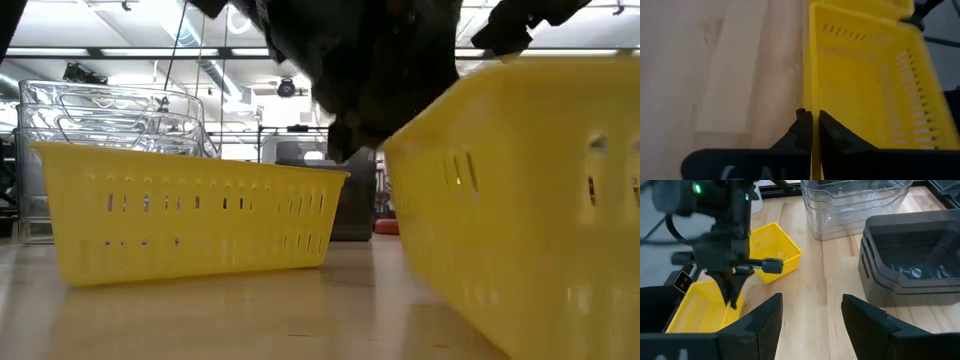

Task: Stack baskets by color
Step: Stack the bottom left yellow bin on top of the top yellow bin

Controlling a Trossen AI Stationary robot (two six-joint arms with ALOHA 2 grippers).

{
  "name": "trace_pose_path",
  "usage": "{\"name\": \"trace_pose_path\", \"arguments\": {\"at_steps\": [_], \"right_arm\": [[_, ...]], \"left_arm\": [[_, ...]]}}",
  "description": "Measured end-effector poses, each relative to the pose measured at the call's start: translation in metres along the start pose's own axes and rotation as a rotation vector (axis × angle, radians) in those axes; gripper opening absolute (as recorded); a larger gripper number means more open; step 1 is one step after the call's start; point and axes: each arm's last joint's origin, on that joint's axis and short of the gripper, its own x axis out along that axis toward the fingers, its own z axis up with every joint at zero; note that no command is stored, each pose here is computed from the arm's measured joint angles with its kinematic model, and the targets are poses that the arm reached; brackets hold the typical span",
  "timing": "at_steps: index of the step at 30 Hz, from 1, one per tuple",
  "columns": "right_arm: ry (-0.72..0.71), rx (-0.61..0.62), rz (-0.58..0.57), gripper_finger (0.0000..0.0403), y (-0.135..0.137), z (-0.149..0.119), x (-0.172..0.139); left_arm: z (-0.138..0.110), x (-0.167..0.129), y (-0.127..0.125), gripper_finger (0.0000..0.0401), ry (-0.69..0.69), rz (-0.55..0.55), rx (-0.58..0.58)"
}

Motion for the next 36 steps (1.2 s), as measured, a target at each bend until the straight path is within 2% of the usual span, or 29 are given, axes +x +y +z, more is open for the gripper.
{"name": "trace_pose_path", "arguments": {"at_steps": [6, 10, 14, 17, 21, 27, 33, 36], "right_arm": [[-0.01, -0.024, -0.008, 0.0208, 0.0, 0.0, -0.002], [-0.074, -0.046, -0.045, 0.0208, -0.002, 0.003, -0.015], [-0.123, -0.062, -0.053, 0.0208, -0.004, 0.005, -0.026], [-0.13, -0.063, -0.054, 0.0208, -0.004, 0.005, -0.029], [-0.129, -0.089, -0.05, 0.0208, -0.004, -0.006, -0.02], [-0.141, -0.085, -0.048, 0.0208, -0.005, -0.017, -0.009], [-0.174, -0.074, -0.039, 0.0208, -0.004, -0.014, -0.01], [-0.174, -0.072, -0.038, 0.0208, -0.004, -0.014, -0.01]], "left_arm": [[0.026, -0.028, 0.004, 0.0014, -0.069, -0.002, -0.019], [0.042, -0.055, 0.008, 0.0014, -0.088, 0.028, -0.016], [0.055, -0.092, 0.009, 0.0014, -0.1, 0.083, -0.008], [0.056, -0.117, 0.014, 0.0014, -0.063, 0.171, -0.018], [0.048, -0.142, 0.016, 0.0014, 0.012, 0.276, -0.057], [0.02, -0.155, 0.006, 0.0014, 0.159, 0.405, -0.098], [0.0, -0.163, -0.004, 0.0014, 0.147, 0.543, -0.135], [-0.008, -0.165, -0.008, 0.0014, 0.147, 0.577, -0.166]]}}
